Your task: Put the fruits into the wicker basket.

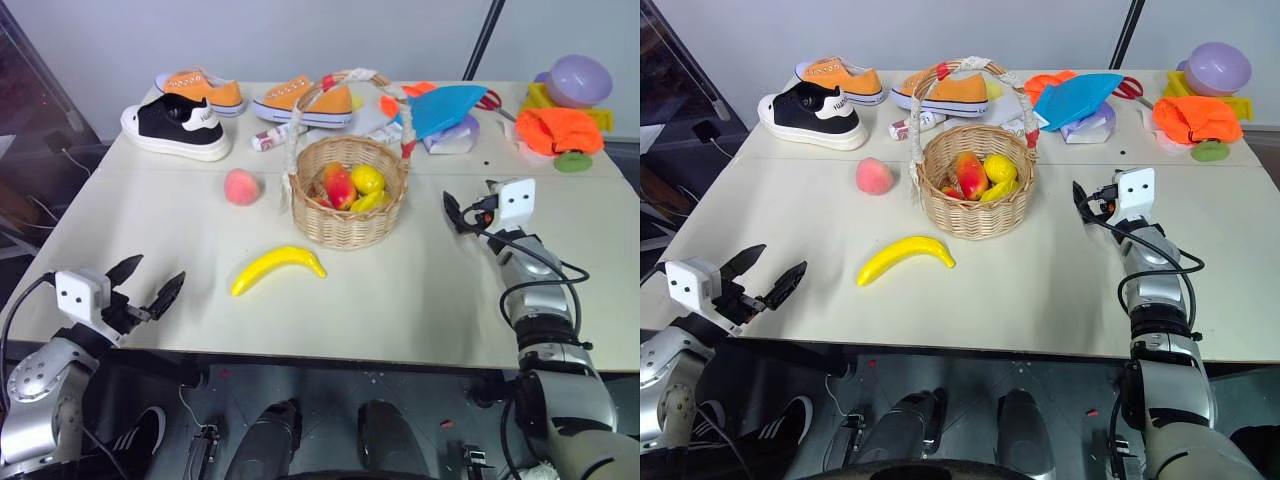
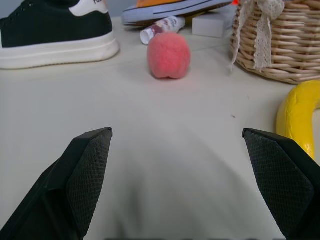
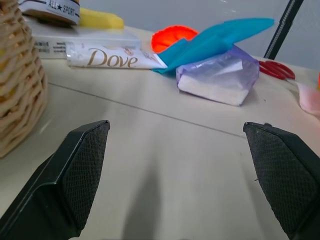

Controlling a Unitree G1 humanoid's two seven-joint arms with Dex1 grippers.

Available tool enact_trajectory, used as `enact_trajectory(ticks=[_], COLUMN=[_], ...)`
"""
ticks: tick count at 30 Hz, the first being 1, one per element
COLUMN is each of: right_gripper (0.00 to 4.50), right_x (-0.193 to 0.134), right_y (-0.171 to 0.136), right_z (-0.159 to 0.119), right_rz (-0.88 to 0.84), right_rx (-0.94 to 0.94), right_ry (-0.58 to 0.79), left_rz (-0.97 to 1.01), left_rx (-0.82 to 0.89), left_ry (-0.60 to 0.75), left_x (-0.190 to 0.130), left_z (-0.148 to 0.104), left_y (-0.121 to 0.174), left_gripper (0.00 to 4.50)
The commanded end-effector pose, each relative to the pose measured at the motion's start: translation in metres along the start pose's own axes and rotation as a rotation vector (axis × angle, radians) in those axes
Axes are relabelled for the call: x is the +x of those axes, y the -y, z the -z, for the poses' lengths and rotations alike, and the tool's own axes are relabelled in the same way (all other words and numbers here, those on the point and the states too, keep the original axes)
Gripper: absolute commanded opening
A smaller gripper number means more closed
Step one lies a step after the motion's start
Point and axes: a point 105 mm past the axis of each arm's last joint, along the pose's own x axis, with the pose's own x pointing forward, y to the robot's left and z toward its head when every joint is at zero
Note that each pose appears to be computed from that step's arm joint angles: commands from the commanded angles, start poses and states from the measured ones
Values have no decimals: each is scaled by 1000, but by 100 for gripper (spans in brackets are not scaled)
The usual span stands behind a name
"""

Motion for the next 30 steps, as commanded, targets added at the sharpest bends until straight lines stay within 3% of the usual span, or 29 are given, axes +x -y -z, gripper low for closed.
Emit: enact_trajectory(ticks=[1,4,8,12,18,24,30], right_gripper=[446,446,446,446,446,446,446], right_x=[-4,-28,-79,-100,-113,-103,-103], right_y=[-3,-23,-67,-92,-118,-121,-124], right_z=[-24,-51,-71,-89,-94,-98,-97], right_rz=[-55,-325,-769,-950,-1065,-1009,-1007], right_rx=[22,119,55,-11,-122,-131,-130], right_ry=[104,179,15,-73,-122,-74,-66], left_rz=[31,103,224,304,390,525,578], left_rx=[10,-32,-83,-24,27,131,84], left_ry=[56,81,69,24,-54,-161,-262], left_x=[3,8,20,45,81,98,108], left_z=[-16,-26,-36,-40,-30,2,16], left_y=[4,16,35,49,63,89,102], left_gripper=[450,450,450,450,450,450,450])
